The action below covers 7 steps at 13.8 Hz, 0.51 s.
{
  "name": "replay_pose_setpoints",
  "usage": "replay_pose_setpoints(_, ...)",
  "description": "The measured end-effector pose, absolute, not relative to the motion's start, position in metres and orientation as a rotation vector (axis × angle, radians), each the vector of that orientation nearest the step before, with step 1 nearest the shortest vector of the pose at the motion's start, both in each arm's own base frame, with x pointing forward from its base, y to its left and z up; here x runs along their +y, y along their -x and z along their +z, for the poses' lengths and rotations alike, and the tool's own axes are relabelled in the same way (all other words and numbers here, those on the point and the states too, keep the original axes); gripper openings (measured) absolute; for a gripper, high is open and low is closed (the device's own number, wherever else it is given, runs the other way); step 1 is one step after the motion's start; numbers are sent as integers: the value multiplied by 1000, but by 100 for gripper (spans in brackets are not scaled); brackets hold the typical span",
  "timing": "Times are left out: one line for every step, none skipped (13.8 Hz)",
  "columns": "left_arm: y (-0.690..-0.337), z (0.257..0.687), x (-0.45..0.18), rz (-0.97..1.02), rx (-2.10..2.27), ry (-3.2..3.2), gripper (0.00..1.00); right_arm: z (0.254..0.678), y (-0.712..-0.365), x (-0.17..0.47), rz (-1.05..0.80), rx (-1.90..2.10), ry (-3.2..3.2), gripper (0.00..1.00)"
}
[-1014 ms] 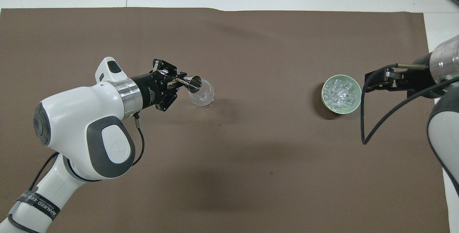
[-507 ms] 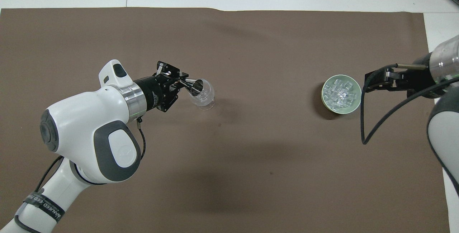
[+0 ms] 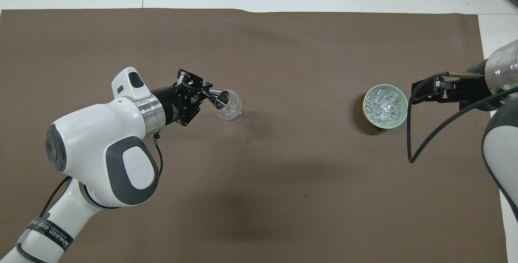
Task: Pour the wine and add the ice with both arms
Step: 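Hold the bottle tilted above the glass with the left gripper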
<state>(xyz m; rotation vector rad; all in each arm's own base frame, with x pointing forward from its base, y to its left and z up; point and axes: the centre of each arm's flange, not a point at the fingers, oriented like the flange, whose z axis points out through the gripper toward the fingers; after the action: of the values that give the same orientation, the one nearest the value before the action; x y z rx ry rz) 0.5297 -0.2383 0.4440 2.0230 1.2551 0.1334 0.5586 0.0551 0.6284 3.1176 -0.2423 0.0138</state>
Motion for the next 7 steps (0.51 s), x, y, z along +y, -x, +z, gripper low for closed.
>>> replay_pose_setpoints(-529,444,-238,140,1249,-2027,23,628,-559,55,14,-242,-3118,100)
replay_pose_setpoints(-529,444,-239,147,1241,-2031,23,628,-559,55,14,-242,-3118,100)
replay_pose_setpoints(-529,444,-239,154,1234,-2033,23,628,-559,55,14,-242,-3118,100)
replay_pose_setpoints(-529,445,-239,162,1230,-2033,23,628,-559,55,14,-242,-3118,100)
replay_pose_setpoints(-529,445,-239,173,1222,-2039,23,628,-559,55,14,-242,-3118,100)
replay_pose_setpoints(-529,446,-240,184,1212,-2049,23,628,-559,55,14,-242,-3118,100)
replay_pose_setpoints(-530,447,-240,195,1201,-2059,23,628,-559,55,14,-242,-3118,100)
